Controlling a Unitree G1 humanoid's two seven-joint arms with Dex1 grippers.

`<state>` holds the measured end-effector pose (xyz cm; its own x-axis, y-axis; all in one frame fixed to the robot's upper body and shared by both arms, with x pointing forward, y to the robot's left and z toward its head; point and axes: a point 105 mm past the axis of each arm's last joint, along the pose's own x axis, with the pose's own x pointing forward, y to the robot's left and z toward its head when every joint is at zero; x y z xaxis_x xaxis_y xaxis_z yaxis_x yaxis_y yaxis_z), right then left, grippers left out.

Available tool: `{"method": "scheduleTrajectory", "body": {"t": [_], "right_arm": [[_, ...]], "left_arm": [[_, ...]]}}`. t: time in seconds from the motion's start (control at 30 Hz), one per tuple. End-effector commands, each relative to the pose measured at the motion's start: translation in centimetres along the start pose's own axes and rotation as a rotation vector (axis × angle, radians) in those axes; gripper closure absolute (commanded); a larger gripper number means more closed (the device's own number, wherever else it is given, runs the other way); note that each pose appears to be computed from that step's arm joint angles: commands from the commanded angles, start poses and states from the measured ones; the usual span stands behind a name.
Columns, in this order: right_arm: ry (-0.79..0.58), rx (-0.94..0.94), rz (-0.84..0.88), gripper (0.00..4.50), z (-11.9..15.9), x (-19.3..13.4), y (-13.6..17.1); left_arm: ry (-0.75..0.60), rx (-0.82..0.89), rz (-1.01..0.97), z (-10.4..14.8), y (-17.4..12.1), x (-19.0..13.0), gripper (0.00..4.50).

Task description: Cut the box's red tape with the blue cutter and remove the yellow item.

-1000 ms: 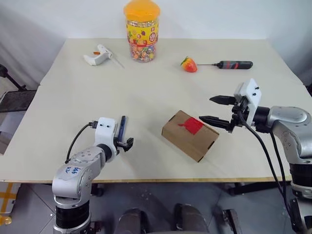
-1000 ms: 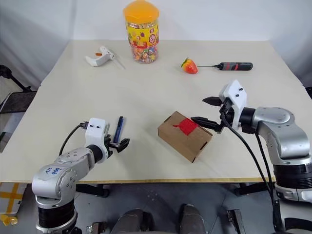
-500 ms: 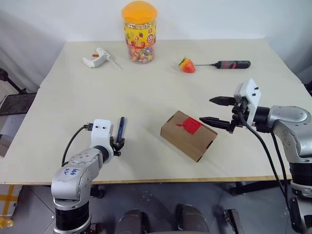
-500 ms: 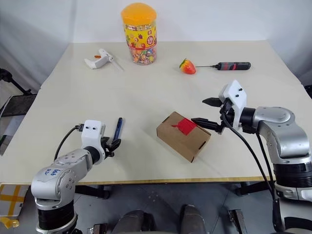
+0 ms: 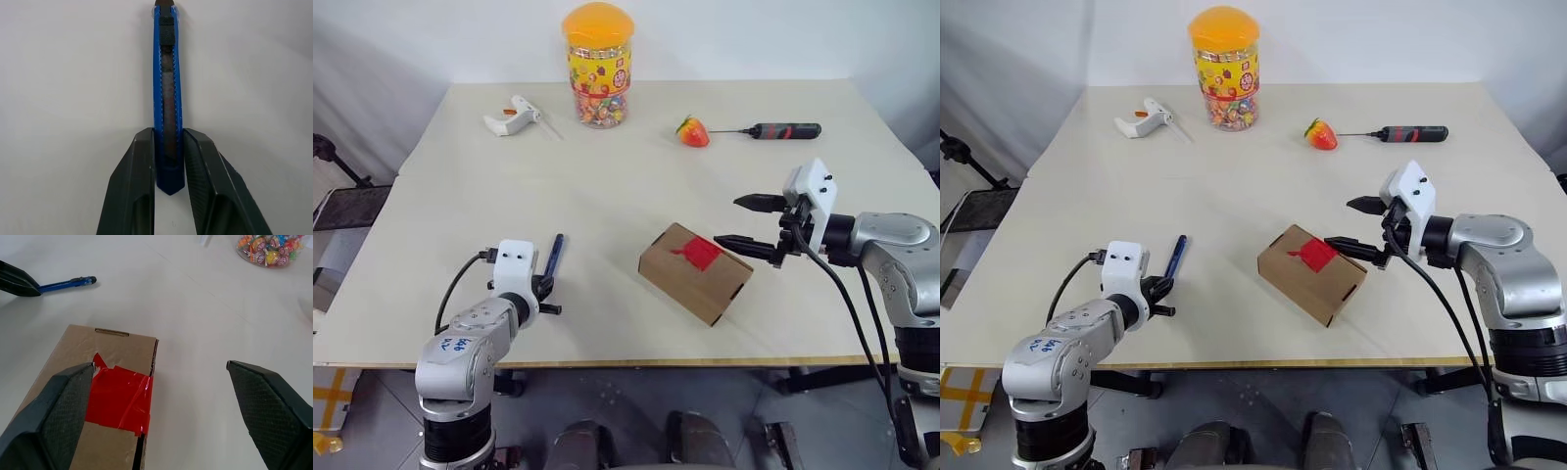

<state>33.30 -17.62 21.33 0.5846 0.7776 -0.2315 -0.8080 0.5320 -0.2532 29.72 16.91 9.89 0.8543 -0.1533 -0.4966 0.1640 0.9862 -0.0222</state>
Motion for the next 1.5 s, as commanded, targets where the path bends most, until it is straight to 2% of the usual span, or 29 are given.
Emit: {"method": "scheduleTrajectory", "body": {"t": [0.03, 0.27, 0.43, 0.57, 0.67, 0.77, 0.9, 1.0, 1.07, 1.13, 1.2, 1.47, 1.5], "right_arm": [[-0.014, -0.055, -0.006, 0.00, 1.3, -0.3, 0.0], [-0.013, -0.051, -0.005, 0.00, 1.3, -0.2, -0.1], [-0.024, -0.068, -0.003, 0.00, 2.1, 0.0, -0.4], [-0.045, -0.054, -0.022, 0.00, 2.7, 0.2, -0.6], [-0.085, 0.005, -0.076, 0.00, 3.2, 0.4, -0.6], [-0.089, 0.043, -0.066, 0.00, 2.8, 0.6, 0.3], [-0.199, 0.281, -0.109, 0.00, 3.6, 1.5, -0.2], [-0.198, 0.249, -0.056, 0.00, 4.0, 2.1, 1.8], [-0.122, 0.165, -0.008, 0.00, 3.2, 2.3, 3.7], [-0.005, 0.068, 0.112, 0.00, 2.0, 2.2, 6.4], [0.040, 0.035, 0.211, 0.00, 1.9, 2.0, 8.2], [0.047, -0.087, 0.443, 0.00, 3.9, 3.2, 12.6], [0.060, -0.107, 0.469, 0.18, 3.9, 3.7, 13.3]], "left_arm": [[0.210, -0.037, -0.033, -4.7, -0.1, 0.8, 3.64], [0.186, 0.004, -0.041, -3.6, 0.7, 0.6, 3.64], [0.102, 0.047, -0.139, -1.7, 1.7, -0.3, 3.64], [0.054, 0.161, -0.223, -0.8, 2.2, -1.2, 3.64], [-0.015, 0.245, -0.398, 0.7, 2.3, -2.8, 3.64], [-0.024, 0.303, -0.545, 0.8, 1.8, -3.9, 3.64], [-0.041, 0.397, -0.722, 0.6, 1.2, -5.2, 3.64], [-0.049, 0.472, -0.814, 0.5, 1.0, -5.8, 3.64], [-0.067, 0.533, -0.865, 0.6, 0.9, -6.0, 3.64], [-0.047, 0.622, -0.919, 0.5, 0.8, -6.0, 3.64], [-0.019, 0.677, -0.960, 0.2, 0.8, -6.0, 3.64], [0.050, 0.841, -0.991, -0.7, 1.1, -5.1, 3.64], [0.053, 0.867, -0.982, -0.8, 1.2, -4.8, 3.66]]}}
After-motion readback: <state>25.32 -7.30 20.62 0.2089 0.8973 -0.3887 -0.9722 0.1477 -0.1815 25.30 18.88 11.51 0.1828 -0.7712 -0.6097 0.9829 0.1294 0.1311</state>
